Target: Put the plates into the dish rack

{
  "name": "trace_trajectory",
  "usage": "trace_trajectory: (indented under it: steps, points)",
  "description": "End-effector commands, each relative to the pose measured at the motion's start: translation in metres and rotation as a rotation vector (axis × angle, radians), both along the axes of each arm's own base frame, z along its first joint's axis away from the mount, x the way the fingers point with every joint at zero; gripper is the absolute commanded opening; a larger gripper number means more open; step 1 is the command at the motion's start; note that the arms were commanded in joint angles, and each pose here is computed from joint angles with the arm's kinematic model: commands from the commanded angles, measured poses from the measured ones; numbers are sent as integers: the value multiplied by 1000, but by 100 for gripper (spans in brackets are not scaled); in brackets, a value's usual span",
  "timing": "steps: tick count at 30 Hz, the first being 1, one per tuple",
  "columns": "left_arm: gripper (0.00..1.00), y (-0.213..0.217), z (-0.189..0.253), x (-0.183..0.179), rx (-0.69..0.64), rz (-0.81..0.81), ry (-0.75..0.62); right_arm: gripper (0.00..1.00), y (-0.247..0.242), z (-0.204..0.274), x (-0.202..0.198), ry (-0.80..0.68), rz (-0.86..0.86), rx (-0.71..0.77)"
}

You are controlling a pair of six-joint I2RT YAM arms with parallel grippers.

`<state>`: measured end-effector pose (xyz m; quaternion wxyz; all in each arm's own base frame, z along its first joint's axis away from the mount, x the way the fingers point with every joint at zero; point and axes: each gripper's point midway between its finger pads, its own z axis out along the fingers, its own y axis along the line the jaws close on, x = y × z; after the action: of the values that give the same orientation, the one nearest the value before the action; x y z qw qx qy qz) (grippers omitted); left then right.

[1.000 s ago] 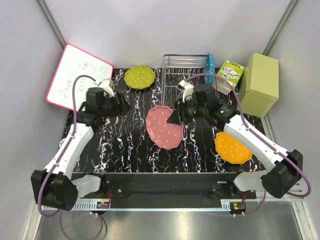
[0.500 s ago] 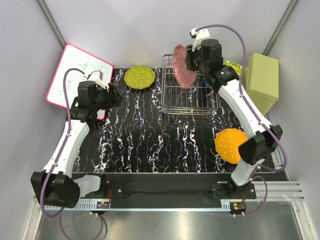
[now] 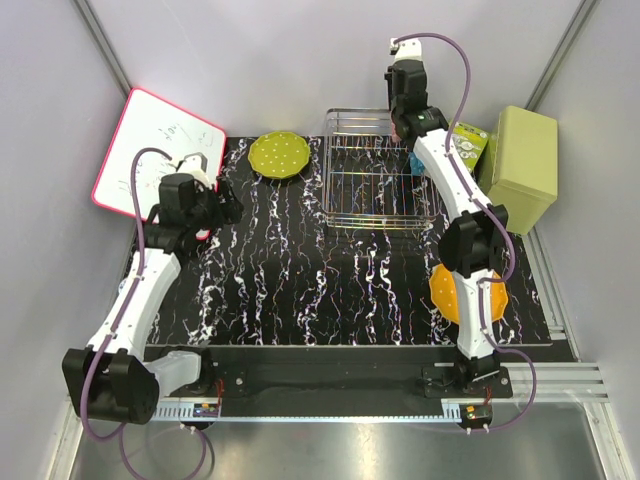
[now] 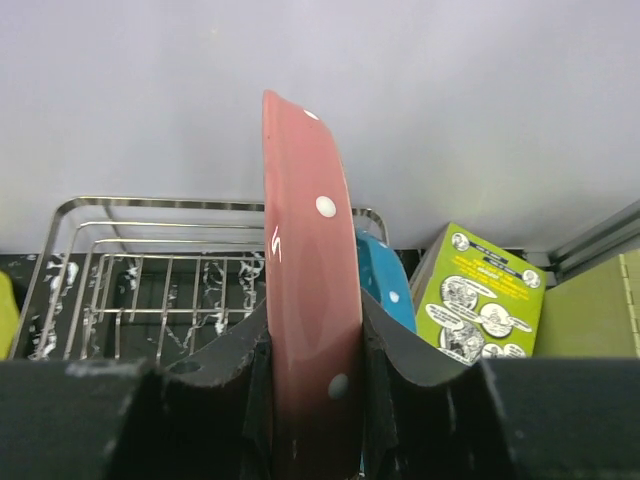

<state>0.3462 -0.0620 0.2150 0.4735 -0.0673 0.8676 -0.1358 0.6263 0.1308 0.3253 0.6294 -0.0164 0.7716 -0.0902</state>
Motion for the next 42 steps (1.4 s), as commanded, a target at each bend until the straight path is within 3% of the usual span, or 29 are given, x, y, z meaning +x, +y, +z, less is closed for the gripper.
trace_trajectory:
  steps: [1, 15, 24, 29, 42]
  points:
    - [79, -1, 15, 7, 2, -13, -74, 0, -21, 103, -12, -272, -108, 23]
    - [79, -9, 6, 17, -55, -25, -53, 0, -42, 57, -17, -124, -171, -199]
    - [80, -10, -2, 13, -63, -30, -43, 0, -43, 49, -9, -116, -178, -244]
    - [80, -9, -2, 13, -65, -28, -47, 0, -49, 27, -2, -70, -201, -349]
    - [80, -7, -10, 11, -66, -21, -38, 0, -45, -18, 13, 2, -183, -413]
